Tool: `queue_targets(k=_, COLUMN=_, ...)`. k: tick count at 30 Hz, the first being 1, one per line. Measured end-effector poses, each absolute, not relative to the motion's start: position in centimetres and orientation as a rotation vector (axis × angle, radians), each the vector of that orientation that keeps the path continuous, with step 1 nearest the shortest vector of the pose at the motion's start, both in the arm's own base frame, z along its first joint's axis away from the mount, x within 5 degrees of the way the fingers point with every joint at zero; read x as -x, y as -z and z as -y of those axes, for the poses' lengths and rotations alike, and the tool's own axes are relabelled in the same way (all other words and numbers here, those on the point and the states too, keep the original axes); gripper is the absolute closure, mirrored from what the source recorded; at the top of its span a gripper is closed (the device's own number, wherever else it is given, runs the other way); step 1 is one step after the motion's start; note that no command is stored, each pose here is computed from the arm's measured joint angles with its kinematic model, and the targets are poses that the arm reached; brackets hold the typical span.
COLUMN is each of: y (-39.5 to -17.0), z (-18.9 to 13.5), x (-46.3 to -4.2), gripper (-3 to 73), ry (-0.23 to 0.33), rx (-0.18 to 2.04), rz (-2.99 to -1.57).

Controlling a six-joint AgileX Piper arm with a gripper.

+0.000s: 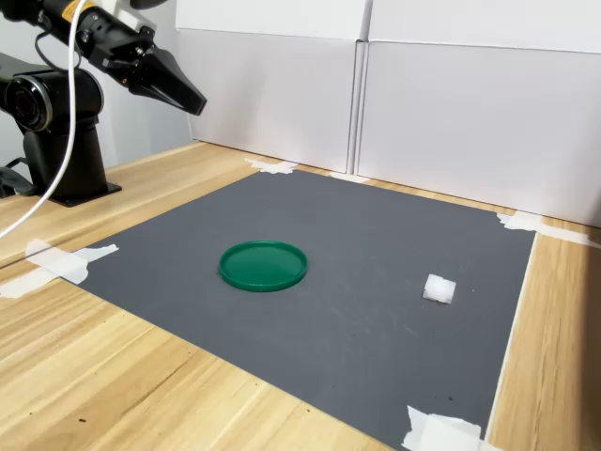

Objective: Grasp a white terminal and put it in the green lid.

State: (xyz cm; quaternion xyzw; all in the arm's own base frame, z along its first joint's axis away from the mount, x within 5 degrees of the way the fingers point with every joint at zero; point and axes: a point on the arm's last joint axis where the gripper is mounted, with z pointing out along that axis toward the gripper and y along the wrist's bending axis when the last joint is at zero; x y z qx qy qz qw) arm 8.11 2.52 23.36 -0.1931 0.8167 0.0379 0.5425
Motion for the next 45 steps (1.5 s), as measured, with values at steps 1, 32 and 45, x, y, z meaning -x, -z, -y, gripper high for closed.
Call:
queue_targets(k=1, y=-23.7, z=-2.6, x=-8.5, gripper=71.0, ry=-0.090, rx=0.462, rz=-1.952)
queue_targets(k=32, y=-29.7, z=-7.0, x=-26.7, gripper=69.6, ry=0.011, rx=0.868, rz=-2.374)
queue_targets(k=45, y=-29.8, z=-4.4, x=-32.5, gripper=41.7, ry=0.092, rx=0.841, rz=-2.494)
